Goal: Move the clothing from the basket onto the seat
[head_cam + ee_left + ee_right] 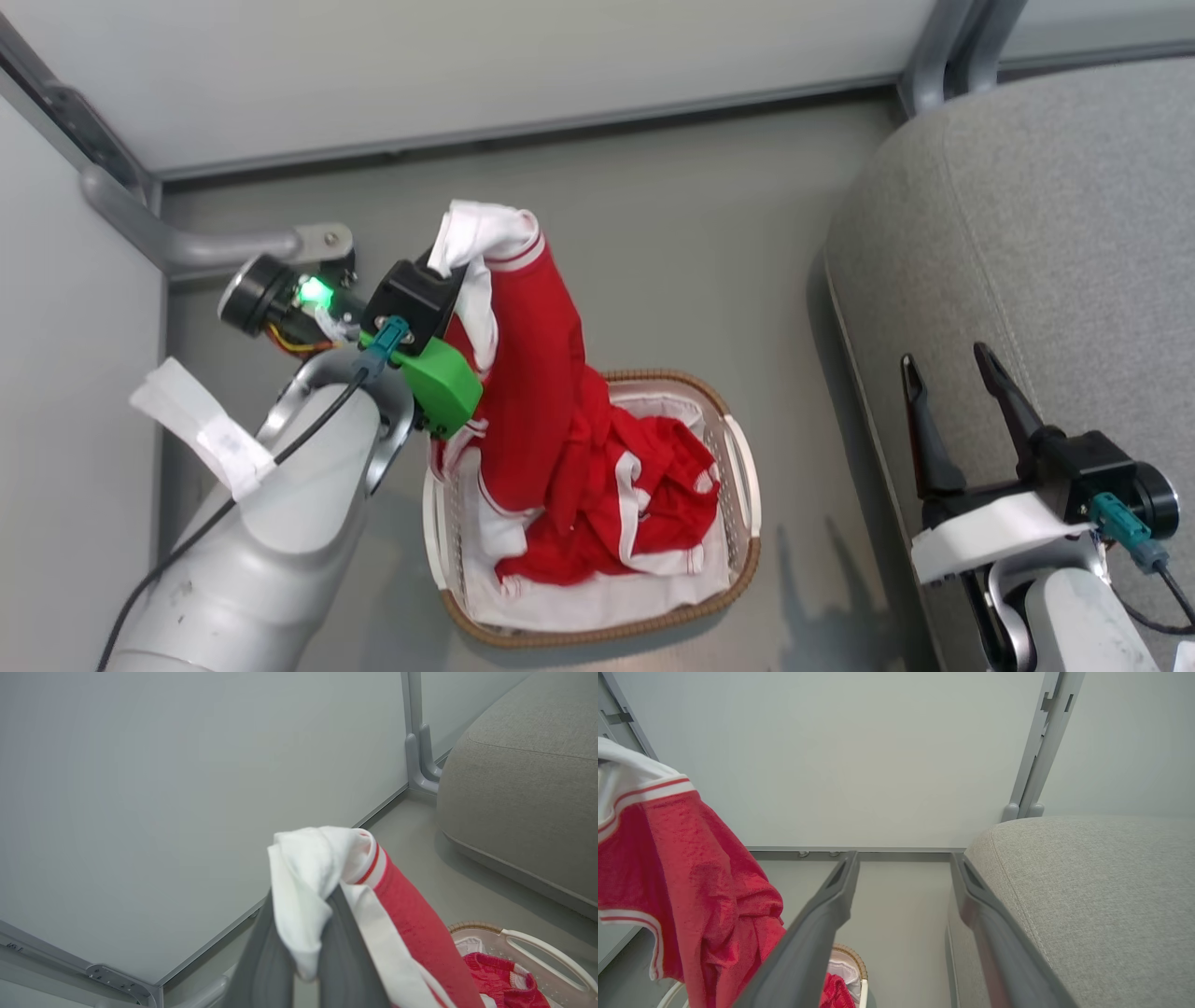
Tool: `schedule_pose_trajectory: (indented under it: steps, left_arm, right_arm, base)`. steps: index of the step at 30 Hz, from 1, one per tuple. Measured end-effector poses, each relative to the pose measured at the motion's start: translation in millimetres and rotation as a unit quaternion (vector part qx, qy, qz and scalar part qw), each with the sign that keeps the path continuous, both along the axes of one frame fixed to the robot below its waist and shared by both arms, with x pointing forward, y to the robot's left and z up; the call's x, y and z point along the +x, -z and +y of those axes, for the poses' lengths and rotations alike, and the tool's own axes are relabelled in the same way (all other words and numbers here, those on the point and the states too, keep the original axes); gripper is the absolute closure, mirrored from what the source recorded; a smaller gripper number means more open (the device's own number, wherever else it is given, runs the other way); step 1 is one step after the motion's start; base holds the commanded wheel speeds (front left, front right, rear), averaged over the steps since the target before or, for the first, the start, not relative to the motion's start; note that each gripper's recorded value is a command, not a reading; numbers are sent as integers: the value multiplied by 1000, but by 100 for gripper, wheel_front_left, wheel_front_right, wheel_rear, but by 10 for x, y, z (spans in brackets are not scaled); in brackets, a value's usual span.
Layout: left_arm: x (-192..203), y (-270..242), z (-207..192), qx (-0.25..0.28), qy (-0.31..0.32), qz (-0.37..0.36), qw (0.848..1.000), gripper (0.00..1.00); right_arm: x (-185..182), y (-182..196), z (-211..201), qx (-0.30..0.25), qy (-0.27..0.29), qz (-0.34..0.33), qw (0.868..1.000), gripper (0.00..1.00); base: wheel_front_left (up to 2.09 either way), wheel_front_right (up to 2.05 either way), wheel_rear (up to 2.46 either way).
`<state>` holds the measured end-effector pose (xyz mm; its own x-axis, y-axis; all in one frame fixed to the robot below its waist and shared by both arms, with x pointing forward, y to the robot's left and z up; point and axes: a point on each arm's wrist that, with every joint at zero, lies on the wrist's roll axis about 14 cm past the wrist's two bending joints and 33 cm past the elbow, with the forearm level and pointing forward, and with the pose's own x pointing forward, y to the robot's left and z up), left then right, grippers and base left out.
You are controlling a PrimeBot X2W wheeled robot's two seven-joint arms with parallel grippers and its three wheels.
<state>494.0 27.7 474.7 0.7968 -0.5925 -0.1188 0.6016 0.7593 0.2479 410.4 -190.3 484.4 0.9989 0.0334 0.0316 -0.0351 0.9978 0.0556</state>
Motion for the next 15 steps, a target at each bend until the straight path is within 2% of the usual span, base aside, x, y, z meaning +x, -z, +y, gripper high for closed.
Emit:
schedule_pose_trajectory:
  steps: [7,15]
  left_arm:
    - [-19,-995,-57,17,35,-127,991,100]
    - [-50,-1999,-88,24,50,-238,970,100]
  right_arm:
    - [-179,-247,116,2,-16,-32,999,0]
    - [-231,-546,265,-2,-39,-75,996,0]
  base:
    - [0,0,0]
    - [0,0,0]
